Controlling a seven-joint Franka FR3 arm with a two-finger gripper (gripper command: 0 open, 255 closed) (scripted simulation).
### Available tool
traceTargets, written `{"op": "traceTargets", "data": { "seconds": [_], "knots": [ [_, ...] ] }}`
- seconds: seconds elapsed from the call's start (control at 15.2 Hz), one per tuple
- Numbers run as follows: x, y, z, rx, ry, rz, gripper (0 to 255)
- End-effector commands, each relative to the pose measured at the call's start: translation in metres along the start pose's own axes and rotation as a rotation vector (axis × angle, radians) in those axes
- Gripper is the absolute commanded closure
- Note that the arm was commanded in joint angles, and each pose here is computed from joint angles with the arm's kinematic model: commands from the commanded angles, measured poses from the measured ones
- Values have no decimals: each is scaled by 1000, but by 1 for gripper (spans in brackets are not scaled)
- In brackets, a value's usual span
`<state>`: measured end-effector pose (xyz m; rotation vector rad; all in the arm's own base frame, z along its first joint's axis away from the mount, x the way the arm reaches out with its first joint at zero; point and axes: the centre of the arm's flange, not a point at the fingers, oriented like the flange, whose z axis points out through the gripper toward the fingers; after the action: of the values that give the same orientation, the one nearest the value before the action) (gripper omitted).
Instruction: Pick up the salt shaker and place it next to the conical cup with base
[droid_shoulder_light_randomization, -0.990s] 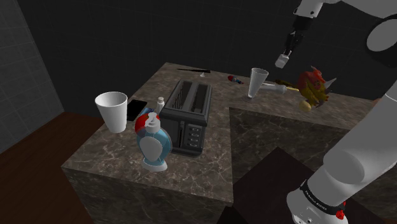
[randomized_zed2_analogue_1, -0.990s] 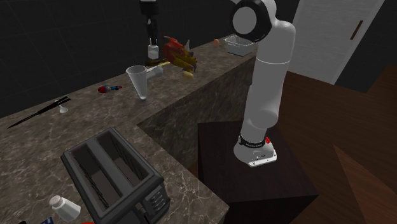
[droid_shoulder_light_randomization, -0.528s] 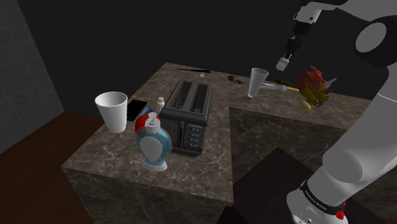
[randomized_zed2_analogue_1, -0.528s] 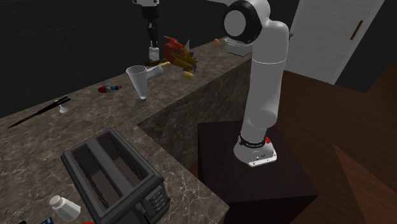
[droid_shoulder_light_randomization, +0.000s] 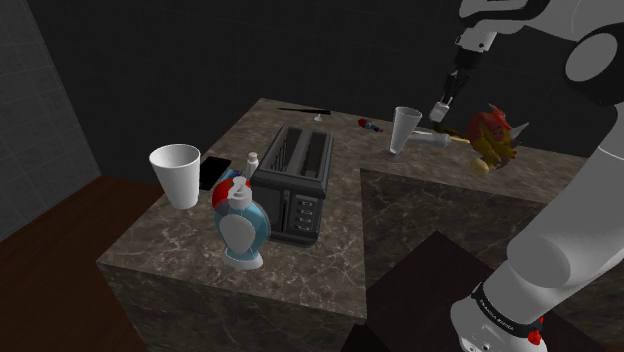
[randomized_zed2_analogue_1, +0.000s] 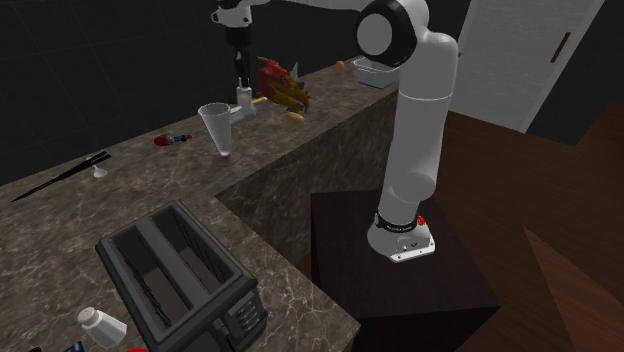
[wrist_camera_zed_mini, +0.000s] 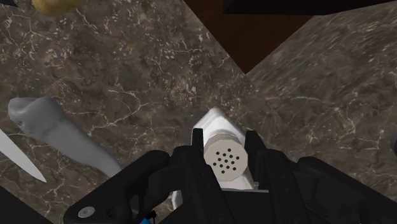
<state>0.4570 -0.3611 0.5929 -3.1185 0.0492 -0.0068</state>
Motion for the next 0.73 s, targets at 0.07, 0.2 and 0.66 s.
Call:
{"op": "traceTargets", "data": {
  "seconds": [0.07, 0.2, 0.66],
  "knots": [
    [-1, 0, 17, 0, 0, 0, 255],
    [-1, 0, 27, 0, 0, 0, 255],
    [-1, 1, 64, 0, 0, 0, 255]
  ]
}}
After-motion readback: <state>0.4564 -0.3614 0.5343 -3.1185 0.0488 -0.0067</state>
